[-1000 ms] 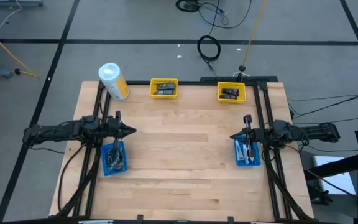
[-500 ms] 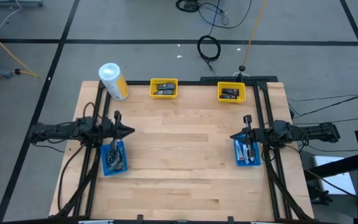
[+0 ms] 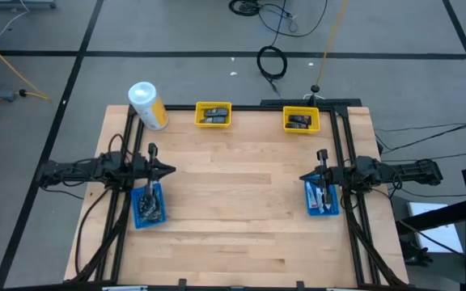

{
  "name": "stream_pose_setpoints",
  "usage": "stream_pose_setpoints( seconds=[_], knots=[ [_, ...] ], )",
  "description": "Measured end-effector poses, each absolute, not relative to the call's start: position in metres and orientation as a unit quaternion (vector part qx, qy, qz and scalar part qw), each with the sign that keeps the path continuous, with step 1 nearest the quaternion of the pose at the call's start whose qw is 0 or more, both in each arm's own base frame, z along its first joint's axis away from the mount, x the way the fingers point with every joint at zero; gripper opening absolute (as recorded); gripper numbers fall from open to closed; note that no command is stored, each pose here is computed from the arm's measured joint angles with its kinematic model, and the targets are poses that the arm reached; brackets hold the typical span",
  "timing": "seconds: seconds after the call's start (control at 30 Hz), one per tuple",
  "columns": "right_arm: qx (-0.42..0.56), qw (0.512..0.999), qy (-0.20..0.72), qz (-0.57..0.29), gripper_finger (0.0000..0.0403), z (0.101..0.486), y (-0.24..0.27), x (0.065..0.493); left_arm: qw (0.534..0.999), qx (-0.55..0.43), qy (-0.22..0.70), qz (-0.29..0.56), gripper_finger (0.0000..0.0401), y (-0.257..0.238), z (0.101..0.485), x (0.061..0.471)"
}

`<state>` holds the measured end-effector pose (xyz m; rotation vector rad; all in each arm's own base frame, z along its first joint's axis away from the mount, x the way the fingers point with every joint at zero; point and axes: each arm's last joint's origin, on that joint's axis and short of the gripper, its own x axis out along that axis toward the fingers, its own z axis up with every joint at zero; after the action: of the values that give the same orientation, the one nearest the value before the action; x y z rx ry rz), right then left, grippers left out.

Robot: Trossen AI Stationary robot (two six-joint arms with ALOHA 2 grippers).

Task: Pick & Place Travel size toiletries
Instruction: Return to Home Position

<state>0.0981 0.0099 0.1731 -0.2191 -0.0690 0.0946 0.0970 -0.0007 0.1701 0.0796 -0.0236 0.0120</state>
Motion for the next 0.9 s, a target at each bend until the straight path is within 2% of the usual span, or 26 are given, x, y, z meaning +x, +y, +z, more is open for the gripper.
stream_pose_setpoints(
  seconds=[0.2, 0.9],
  knots=[
    [-0.109, 0.992, -0.034, 0.047, 0.0004, 0.1731, 0.0099, 0.0981, 1.0, -0.005, -0.005, 0.016, 0.001, 0.0012, 0.1689, 0.0979],
    [-0.109, 0.992, -0.035, 0.047, 0.0004, 0.1731, 0.0098, 0.098, 1.0, -0.003, -0.012, 0.016, 0.001, 0.0013, 0.1698, 0.098]
  ],
)
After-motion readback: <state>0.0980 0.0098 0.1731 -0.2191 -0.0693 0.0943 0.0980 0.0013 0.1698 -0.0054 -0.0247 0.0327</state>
